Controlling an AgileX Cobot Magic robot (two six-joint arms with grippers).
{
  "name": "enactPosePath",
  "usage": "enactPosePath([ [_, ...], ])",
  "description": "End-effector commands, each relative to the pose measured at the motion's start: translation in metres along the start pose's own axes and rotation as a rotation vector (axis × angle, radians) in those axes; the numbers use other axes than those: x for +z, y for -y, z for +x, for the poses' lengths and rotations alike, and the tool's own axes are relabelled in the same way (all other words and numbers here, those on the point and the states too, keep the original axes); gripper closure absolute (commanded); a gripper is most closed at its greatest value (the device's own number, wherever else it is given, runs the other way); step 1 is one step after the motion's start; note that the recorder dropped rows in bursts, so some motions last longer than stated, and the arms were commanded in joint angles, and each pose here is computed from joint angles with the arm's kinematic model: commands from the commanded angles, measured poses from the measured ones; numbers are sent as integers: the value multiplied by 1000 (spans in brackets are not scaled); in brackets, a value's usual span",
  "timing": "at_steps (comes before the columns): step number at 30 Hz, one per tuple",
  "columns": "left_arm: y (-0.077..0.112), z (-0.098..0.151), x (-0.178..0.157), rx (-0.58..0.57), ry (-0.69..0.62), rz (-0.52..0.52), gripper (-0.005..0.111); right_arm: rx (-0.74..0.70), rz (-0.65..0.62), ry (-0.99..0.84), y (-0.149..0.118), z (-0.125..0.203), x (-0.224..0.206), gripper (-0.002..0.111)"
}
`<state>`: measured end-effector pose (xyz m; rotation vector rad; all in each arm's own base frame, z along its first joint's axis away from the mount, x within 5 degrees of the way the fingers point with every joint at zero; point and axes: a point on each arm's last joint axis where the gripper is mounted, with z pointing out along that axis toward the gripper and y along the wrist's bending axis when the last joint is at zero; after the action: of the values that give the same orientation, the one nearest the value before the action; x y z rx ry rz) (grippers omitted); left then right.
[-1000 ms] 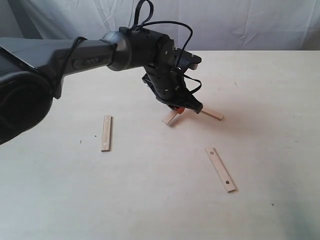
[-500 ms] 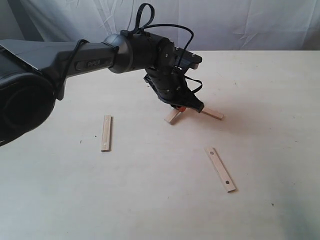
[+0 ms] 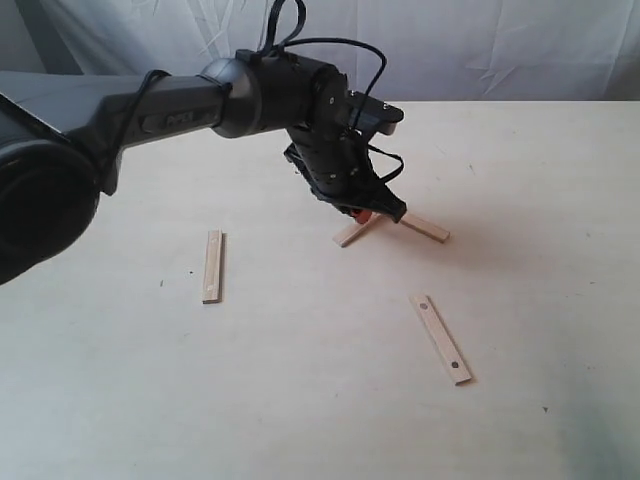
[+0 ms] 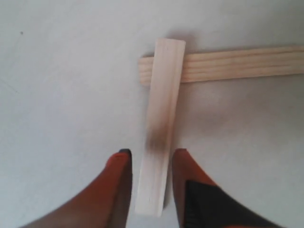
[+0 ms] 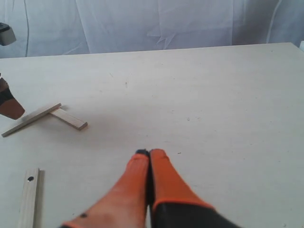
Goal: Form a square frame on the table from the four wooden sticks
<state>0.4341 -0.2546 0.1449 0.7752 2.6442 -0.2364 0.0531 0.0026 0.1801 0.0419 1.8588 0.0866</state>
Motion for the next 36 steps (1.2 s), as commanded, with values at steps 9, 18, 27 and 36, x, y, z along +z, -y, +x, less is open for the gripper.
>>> enactPosePath([
  [9,12,-7,-83,-14,-26,48,107,2,3,19,0,-1,0,108],
  [18,55,3,-94,80,-127,45,107,2,3,19,0,-1,0,108],
  [27,102,11,-94,504,-146,99,107,-2,5,19,0,-1,0,108],
  [36,111,14,-89,478,-156,230,107,-2,5,19,0,-1,0,108],
])
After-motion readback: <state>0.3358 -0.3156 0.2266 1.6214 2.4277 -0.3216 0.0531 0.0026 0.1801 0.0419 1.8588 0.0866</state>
